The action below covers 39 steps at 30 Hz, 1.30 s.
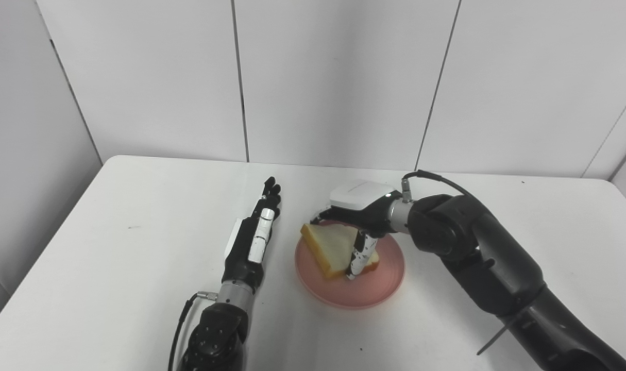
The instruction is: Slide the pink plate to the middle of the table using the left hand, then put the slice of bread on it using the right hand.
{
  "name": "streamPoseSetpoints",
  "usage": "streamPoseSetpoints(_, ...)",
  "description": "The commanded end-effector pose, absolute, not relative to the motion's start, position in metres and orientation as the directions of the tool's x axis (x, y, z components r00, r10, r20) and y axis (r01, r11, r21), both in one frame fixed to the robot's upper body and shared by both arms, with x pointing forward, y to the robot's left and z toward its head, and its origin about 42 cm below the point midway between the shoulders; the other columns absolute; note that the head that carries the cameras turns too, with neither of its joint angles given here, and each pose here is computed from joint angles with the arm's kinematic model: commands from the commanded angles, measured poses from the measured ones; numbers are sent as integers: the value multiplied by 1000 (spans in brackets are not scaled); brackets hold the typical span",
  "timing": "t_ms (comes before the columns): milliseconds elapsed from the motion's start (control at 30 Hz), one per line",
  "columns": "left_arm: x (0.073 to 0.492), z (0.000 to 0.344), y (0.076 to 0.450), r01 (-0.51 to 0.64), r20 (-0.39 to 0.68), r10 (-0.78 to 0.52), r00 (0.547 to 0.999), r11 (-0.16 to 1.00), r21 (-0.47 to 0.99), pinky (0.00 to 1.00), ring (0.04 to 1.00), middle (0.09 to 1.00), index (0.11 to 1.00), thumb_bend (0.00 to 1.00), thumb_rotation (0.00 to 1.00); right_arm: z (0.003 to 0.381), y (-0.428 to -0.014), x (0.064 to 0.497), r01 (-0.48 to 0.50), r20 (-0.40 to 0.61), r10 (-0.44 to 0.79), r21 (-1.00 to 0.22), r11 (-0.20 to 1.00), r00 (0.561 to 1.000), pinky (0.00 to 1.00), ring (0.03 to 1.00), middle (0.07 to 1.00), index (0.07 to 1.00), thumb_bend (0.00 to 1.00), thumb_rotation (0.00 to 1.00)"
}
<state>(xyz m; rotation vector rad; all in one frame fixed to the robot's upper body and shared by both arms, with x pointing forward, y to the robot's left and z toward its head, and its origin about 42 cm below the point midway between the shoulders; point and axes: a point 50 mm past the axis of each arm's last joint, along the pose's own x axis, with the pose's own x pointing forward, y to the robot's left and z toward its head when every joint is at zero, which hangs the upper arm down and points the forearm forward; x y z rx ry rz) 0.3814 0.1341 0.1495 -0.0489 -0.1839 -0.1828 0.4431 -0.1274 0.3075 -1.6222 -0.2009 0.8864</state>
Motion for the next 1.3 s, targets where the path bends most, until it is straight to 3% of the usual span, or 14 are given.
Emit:
streamPoseSetpoints(0, 385, 167, 130, 203, 252, -189, 949, 979, -30, 1000, 1000, 1000, 972, 704, 1000, 334, -131, 445, -293, -382, 566, -924, -245, 730, 696, 864, 907, 887, 879, 242)
streamPoseSetpoints(367, 386, 167, 133, 214, 245, -200, 949, 976, -31, 1000, 1000, 1000, 976, 705, 1000, 336, -149, 434, -322, -368, 559, -929, -183, 743, 706, 879, 913, 897, 911, 238)
streamPoseSetpoints(600, 385, 167, 133, 216, 246, -203, 948, 976, -28, 1000, 1000, 1000, 972, 706, 1000, 332, -171, 424, -329, -332, 575, -938, -113, 748, 903, 931, 941, 928, 910, 236)
streamPoseSetpoints(767, 384, 167, 133, 220, 249, -207, 946, 975, -24, 1000, 1000, 1000, 971, 704, 1000, 322, -202, 419, -257, -90, 626, -949, 182, 775, 898, 978, 992, 962, 874, 346)
streamPoseSetpoints(900, 383, 168, 133, 225, 248, -214, 945, 974, -18, 1000, 1000, 1000, 973, 701, 1000, 302, -226, 420, -214, 106, 589, -868, 448, 801, 797, 954, 992, 987, 834, 465)
streamPoseSetpoints(1267, 382, 167, 135, 238, 247, -224, 943, 971, -26, 1000, 1000, 1000, 977, 707, 1000, 251, -246, 403, -169, 254, 383, -594, 786, 888, 838, 964, 1000, 1000, 754, 709)
